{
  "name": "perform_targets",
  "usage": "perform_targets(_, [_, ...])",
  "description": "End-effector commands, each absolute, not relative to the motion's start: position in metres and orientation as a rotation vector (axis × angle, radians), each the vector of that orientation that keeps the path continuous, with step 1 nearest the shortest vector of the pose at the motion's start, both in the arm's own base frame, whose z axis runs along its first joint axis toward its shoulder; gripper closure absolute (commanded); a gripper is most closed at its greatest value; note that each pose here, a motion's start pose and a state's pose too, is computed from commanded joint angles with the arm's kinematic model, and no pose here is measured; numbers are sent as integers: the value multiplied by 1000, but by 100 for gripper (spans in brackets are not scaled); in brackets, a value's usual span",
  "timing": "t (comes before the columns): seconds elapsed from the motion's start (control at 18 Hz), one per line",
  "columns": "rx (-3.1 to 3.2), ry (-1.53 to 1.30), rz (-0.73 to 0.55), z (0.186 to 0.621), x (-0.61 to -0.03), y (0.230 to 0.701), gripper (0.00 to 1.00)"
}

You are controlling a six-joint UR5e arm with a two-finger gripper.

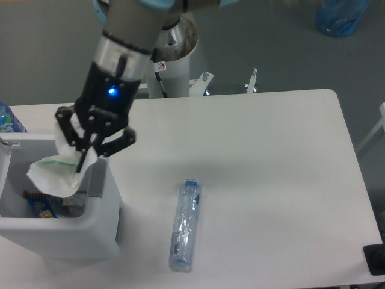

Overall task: Place the trash in the trash can
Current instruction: 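Open the gripper to drop the paper into the bin, then move the open gripper over the clear plastic bottle and lower it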

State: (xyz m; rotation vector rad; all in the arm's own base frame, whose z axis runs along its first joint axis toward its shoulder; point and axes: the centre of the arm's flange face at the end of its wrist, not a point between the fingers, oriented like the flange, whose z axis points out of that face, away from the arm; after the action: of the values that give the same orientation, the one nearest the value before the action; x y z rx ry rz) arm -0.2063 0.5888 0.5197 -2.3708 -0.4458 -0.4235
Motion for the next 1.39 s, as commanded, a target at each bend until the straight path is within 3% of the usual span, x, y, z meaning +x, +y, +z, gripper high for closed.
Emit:
perform_targets(0.06, [-2374,-448,-424,518,-207,589,91])
perform_targets(0.11, [-2373,-444,-424,518,-207,590,78])
perform_targets(0.22, [-2363,-422,-406,520,-209,592,18])
perform_targets(0.33, [-2336,-415,-386,525,-210,593,2])
perform_targets(0.89, [-2318,-463,-339,531,-238,579,0])
perform_targets(1.17, [-2341,-604,-140,533,-279,558,0])
perform_targets(1.39, [-2320,-674,-96,535,-314,539,0])
